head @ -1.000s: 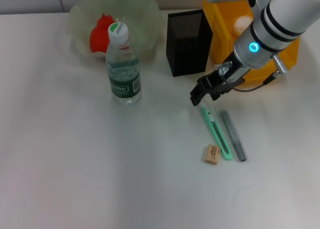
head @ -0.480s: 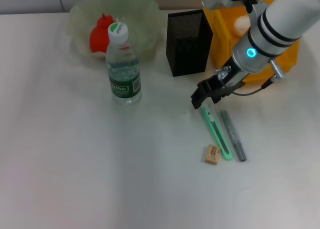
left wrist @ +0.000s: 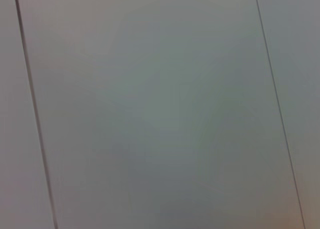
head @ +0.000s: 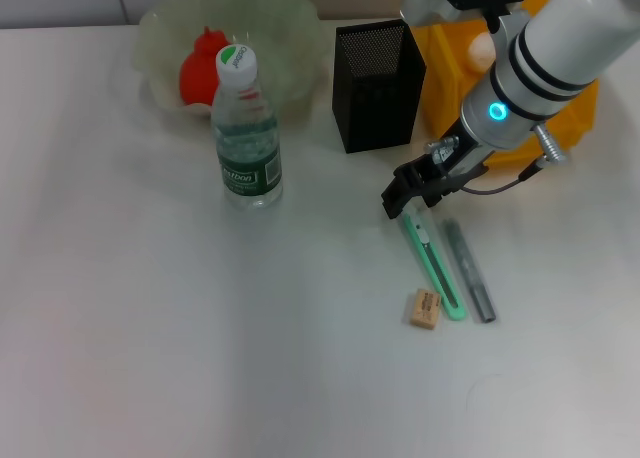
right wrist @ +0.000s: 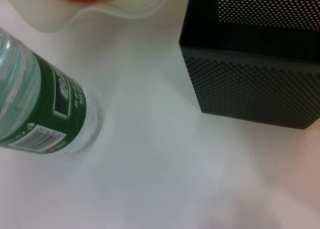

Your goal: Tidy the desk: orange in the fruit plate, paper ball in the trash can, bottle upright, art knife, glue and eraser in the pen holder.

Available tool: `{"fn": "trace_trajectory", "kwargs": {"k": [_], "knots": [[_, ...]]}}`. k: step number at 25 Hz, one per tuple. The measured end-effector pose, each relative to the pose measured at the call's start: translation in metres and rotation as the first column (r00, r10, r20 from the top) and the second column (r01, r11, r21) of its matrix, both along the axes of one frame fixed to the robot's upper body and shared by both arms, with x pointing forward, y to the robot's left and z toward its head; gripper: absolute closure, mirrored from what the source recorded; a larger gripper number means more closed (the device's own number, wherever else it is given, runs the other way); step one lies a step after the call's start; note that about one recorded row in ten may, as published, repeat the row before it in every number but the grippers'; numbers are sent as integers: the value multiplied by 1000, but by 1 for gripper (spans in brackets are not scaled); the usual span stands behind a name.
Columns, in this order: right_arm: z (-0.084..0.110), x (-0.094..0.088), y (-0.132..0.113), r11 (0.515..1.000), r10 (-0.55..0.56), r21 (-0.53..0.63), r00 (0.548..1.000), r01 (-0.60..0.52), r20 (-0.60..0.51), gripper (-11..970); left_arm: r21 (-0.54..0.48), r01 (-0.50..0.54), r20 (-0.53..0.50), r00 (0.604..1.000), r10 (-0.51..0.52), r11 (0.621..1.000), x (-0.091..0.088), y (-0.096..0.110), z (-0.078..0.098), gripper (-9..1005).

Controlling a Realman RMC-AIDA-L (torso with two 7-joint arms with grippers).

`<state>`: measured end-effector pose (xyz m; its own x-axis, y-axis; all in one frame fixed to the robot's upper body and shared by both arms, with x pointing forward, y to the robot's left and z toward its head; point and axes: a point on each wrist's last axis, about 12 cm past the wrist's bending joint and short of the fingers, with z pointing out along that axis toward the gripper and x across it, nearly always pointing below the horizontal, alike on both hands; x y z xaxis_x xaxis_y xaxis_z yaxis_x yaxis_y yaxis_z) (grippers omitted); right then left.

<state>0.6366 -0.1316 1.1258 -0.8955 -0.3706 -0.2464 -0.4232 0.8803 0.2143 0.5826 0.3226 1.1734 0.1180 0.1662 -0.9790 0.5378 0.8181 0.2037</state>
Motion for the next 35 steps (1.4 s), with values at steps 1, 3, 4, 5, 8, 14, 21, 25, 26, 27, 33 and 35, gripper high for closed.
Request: {"fn": "trace_trajectory", "kwargs": {"k": [1,3,4,5,8,14,21,25,26,27,33,35], "knots": [[0,0,0,1000,0,0,1000,0,1,407,0,0,0,1000,0,1000,0,0,0,219],[-2,0,0,1000,-3,0,1000,3,4,407,-1,-2,1,1000,2,1000,0,1,0,219],[-2,0,0,1000,-3,0,1000,3,4,407,-1,-2,1,1000,2,1000,0,1,0,218],[-2,0,0,1000,-4,0,1000,4,5,407,-1,-3,1,1000,3,1000,0,1,0,218],[-3,0,2,1000,-2,3,1000,2,1,407,-3,-7,2,1000,7,1000,0,2,1,218],[-3,-2,11,1000,25,7,1000,-25,-5,407,1,-7,7,1000,7,1000,1,2,1,218],[-5,-3,11,1000,27,6,1000,-27,-12,407,1,-11,3,1000,11,1000,2,2,-1,219],[-5,-3,11,1000,25,6,1000,-24,-20,408,3,-12,5,1000,12,1000,2,2,0,219],[-5,-4,11,1000,24,6,1000,-23,-21,408,6,-13,6,1000,13,1000,2,2,0,219],[-5,-4,11,1000,23,6,999,-22,-22,408,6,-13,6,1000,13,1000,2,2,0,219],[-5,-4,11,1000,19,5,999,-19,-27,408,11,-15,11,1000,15,1000,3,2,0,218],[-7,-5,11,1000,18,2,999,-18,-34,408,11,-17,12,1000,17,1000,2,2,0,218]]}}
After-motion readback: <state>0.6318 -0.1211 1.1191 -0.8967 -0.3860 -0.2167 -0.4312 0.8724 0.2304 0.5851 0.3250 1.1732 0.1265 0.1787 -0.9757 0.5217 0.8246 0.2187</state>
